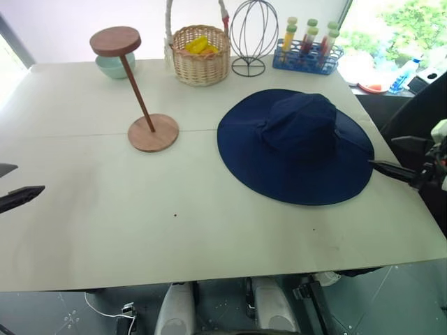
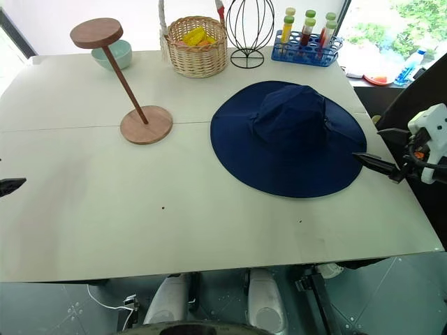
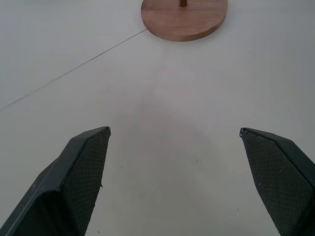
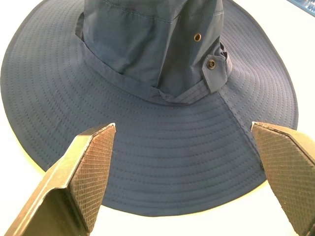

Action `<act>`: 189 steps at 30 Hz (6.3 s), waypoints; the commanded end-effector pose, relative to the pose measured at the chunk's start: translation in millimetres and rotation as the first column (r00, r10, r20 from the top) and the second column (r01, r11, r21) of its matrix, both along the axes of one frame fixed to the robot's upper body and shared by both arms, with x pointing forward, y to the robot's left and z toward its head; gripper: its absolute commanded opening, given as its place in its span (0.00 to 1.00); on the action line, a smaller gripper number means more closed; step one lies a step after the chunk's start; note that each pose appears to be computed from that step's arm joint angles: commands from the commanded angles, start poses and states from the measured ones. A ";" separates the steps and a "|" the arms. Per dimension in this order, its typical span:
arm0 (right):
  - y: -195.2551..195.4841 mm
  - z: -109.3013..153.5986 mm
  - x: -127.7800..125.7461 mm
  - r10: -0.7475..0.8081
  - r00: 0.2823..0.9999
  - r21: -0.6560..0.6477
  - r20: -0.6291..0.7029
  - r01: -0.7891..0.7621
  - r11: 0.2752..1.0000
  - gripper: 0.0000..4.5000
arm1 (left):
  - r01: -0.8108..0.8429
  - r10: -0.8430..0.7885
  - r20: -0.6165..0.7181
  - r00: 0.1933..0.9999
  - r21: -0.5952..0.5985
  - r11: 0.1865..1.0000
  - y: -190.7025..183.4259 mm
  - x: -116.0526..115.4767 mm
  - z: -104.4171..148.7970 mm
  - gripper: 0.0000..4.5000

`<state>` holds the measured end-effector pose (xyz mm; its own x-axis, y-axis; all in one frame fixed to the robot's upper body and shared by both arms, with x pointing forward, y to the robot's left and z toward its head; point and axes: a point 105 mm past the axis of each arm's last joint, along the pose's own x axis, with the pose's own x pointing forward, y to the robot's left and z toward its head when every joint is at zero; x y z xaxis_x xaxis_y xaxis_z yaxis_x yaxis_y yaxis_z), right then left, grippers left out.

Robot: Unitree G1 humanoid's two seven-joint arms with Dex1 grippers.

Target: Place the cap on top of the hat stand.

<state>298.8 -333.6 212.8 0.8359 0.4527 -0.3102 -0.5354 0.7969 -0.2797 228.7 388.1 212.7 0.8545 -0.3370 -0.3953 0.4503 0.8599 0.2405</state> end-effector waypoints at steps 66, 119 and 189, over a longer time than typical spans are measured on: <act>133.4 -135.7 25.2 0.155 0.921 -0.761 0.358 0.192 0.619 1.00 | 0.862 -0.877 0.025 0.480 -0.198 0.467 -232.6 48.7 77.3 0.98; 167.7 108.6 71.2 0.261 0.574 -0.541 0.776 0.392 0.744 0.01 | 0.657 -0.612 0.247 0.751 -0.188 0.730 -179.3 42.3 113.6 1.00; 429.7 260.7 75.0 0.334 0.294 -0.394 0.895 0.171 0.903 0.01 | 0.128 0.043 0.485 0.874 -0.314 0.941 -78.3 -39.7 132.6 1.00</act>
<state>399.3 85.5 438.4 0.6937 0.5921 0.4101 0.1930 0.3958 -0.8978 199.6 309.7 334.3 0.8921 -0.4259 0.1511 0.4136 0.9042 0.1070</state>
